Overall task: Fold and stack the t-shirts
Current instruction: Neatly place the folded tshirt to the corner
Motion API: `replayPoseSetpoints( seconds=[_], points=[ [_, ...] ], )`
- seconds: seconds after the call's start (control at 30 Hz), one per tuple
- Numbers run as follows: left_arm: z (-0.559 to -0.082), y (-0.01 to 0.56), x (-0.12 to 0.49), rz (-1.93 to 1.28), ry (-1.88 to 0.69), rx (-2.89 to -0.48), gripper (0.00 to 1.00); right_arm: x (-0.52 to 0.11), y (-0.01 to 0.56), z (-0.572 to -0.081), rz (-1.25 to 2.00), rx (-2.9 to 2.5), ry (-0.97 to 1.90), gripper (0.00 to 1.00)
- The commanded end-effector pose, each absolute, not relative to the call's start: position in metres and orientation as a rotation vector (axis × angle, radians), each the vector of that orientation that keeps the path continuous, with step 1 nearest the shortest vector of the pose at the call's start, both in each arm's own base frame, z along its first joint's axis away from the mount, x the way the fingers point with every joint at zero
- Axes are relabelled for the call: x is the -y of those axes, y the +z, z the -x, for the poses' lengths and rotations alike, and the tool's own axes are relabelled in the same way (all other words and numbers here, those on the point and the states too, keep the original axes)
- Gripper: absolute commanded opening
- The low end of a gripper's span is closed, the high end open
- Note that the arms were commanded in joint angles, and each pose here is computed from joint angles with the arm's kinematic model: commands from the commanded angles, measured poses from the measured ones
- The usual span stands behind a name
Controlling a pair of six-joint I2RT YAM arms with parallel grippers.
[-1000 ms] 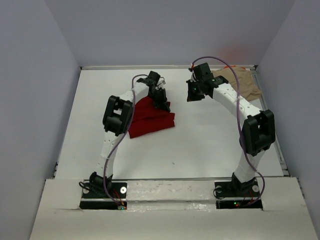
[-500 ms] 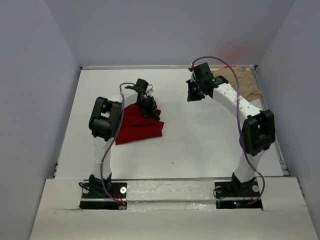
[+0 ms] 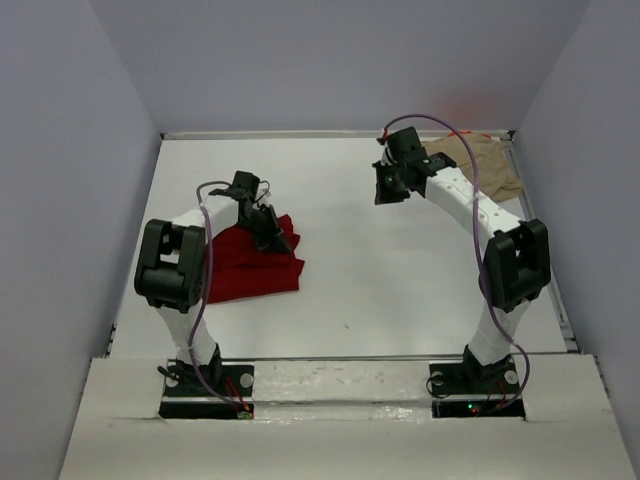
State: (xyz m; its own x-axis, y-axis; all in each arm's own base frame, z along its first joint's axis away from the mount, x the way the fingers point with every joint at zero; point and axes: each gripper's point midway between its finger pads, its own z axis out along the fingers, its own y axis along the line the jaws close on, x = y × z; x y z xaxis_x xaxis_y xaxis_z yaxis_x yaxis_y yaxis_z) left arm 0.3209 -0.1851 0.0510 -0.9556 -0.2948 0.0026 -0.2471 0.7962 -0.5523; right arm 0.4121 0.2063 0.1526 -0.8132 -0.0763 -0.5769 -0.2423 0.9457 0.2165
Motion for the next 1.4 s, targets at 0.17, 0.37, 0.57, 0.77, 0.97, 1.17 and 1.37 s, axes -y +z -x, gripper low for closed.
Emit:
replayPoseSetpoints(
  seconds=[0.17, 0.37, 0.57, 0.77, 0.97, 1.17, 1.37],
  points=[
    [-0.288, 0.071, 0.169, 0.371, -0.852, -2.892, 0.0, -0.205, 0.194, -0.414, 0.237, -2.397, 0.408, 0.0],
    [-0.324, 0.128, 0.169, 0.194, -0.694, -2.725, 0.0, -0.207, 0.184, -0.41, 0.24, -2.426, 0.427, 0.0],
    [-0.34, 0.138, 0.183, 0.162, -0.783, -2.678, 0.0, -0.207, 0.185, -0.412, 0.241, -2.42, 0.42, 0.0],
    [-0.338, 0.085, 0.202, 0.149, -0.899, -2.794, 0.0, -0.207, 0.19, -0.414, 0.242, -2.405, 0.418, 0.0],
    [-0.33, 0.069, 0.233, 0.062, -1.031, -2.829, 0.0, -0.205, 0.187, -0.414, 0.239, -2.412, 0.403, 0.0],
    [-0.306, 0.026, 0.232, 0.174, -0.952, -3.042, 0.0, -0.204, 0.194, -0.415, 0.239, -2.397, 0.403, 0.0],
    [-0.288, -0.006, 0.201, 0.452, -0.83, -3.1, 0.0, -0.203, 0.206, -0.412, 0.236, -2.37, 0.411, 0.0]
  ],
)
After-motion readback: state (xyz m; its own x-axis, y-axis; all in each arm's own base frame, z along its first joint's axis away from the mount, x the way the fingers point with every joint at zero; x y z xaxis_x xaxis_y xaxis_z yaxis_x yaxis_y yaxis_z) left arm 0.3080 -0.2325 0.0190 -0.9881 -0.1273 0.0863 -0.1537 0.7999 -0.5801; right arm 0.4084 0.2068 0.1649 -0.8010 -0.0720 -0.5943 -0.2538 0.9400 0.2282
